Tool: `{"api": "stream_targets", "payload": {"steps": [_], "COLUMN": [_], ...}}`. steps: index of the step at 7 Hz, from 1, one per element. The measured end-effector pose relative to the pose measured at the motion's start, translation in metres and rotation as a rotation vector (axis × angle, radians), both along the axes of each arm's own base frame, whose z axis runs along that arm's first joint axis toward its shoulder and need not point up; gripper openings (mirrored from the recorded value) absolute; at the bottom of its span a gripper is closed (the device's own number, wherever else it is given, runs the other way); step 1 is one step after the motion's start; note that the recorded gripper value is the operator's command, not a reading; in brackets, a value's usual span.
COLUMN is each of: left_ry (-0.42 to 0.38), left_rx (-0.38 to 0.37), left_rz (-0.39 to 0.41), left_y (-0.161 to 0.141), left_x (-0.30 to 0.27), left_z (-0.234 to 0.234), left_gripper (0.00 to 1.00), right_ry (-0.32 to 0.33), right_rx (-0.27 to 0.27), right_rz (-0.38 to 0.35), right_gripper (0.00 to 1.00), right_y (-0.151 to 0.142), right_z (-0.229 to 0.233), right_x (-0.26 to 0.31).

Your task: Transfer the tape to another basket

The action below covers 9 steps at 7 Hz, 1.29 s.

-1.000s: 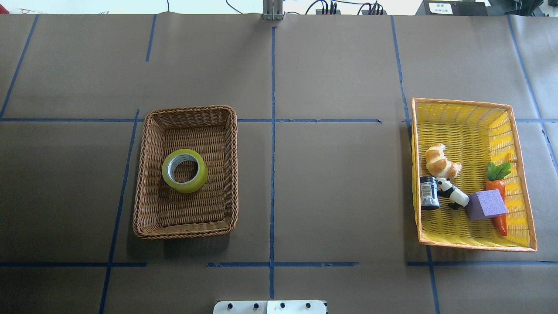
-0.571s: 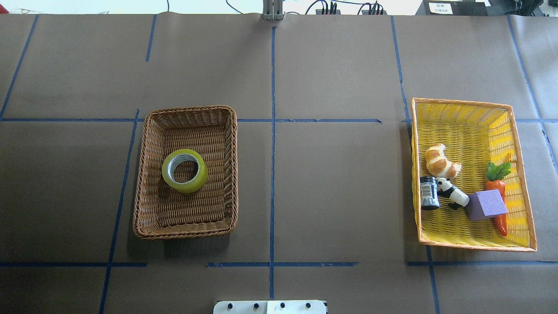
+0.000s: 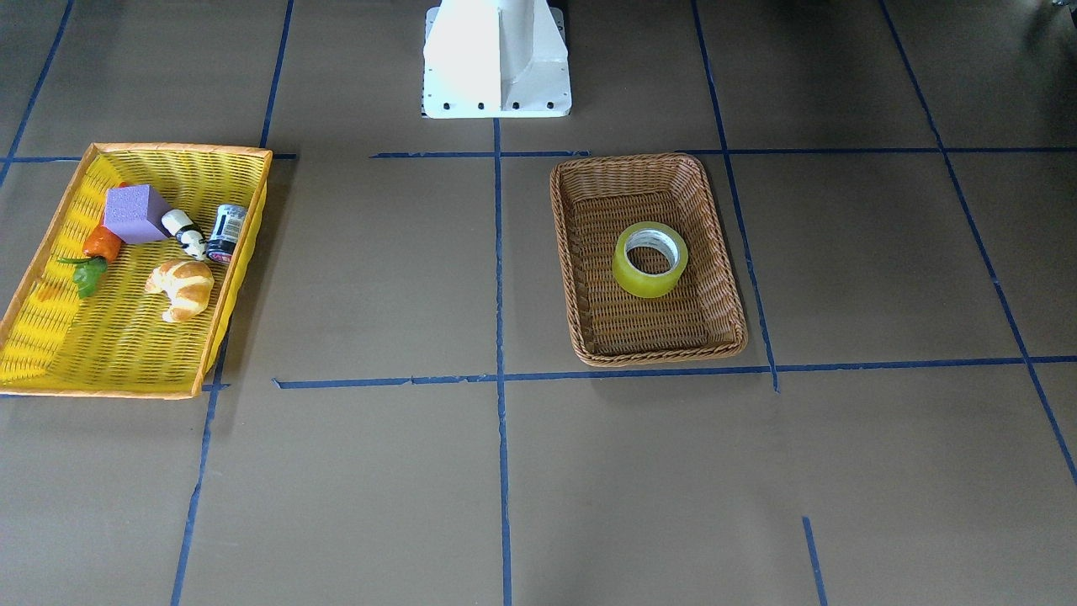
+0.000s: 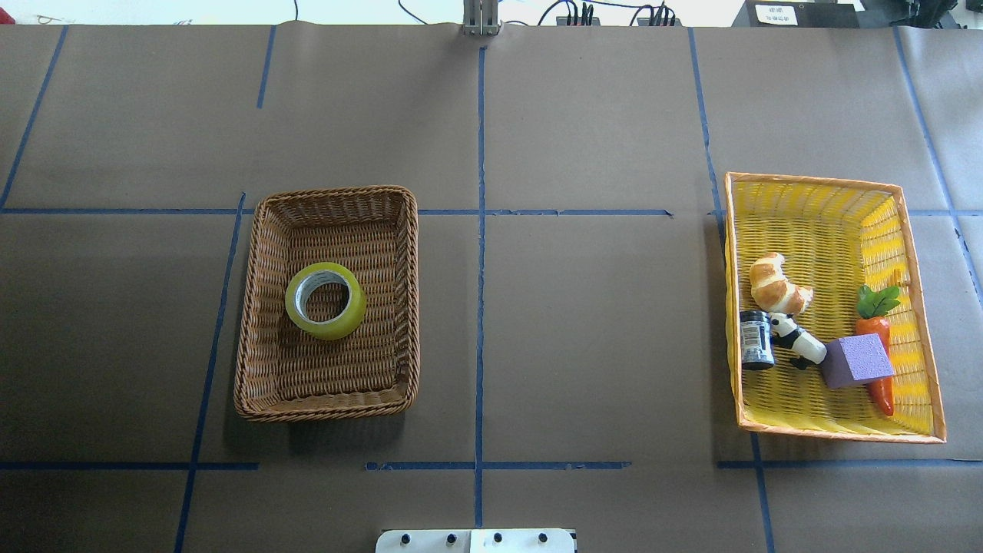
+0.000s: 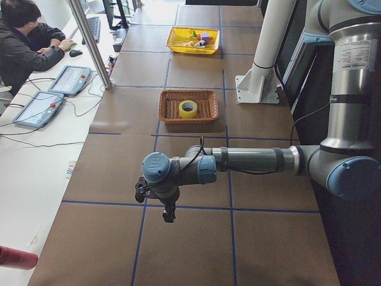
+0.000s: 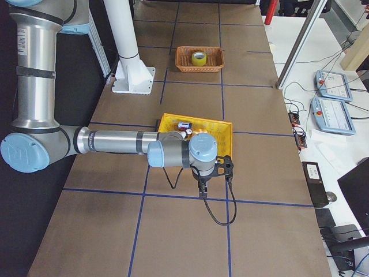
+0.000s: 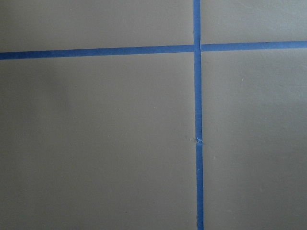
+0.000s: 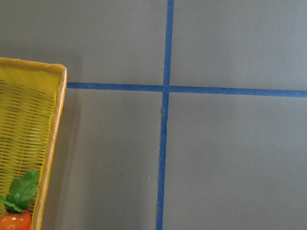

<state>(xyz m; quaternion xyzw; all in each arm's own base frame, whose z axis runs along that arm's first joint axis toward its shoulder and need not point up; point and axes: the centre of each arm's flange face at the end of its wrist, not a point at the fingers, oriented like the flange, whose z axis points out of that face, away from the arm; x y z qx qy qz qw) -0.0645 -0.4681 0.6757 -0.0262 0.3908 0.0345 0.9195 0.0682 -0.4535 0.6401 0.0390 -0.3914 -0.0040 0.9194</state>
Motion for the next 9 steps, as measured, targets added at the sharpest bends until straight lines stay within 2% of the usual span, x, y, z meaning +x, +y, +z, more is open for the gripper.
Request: {"api": "stream_targets", "payload": {"steps": [9], "left_ry": [0.000], "left_rx": [0.006], "left_rz": [0.002], "left_y": [-0.0011], "left_x": [0.0000], "left_z": [-0.0017], "left_gripper": [1.00], "right_ry": [-0.004], "right_rx": [0.002], "right_rz": [0.003], "right_gripper": [1.00], "right_y": [0.0002], "right_z": [-0.0023], "right_x": [0.0004]}}
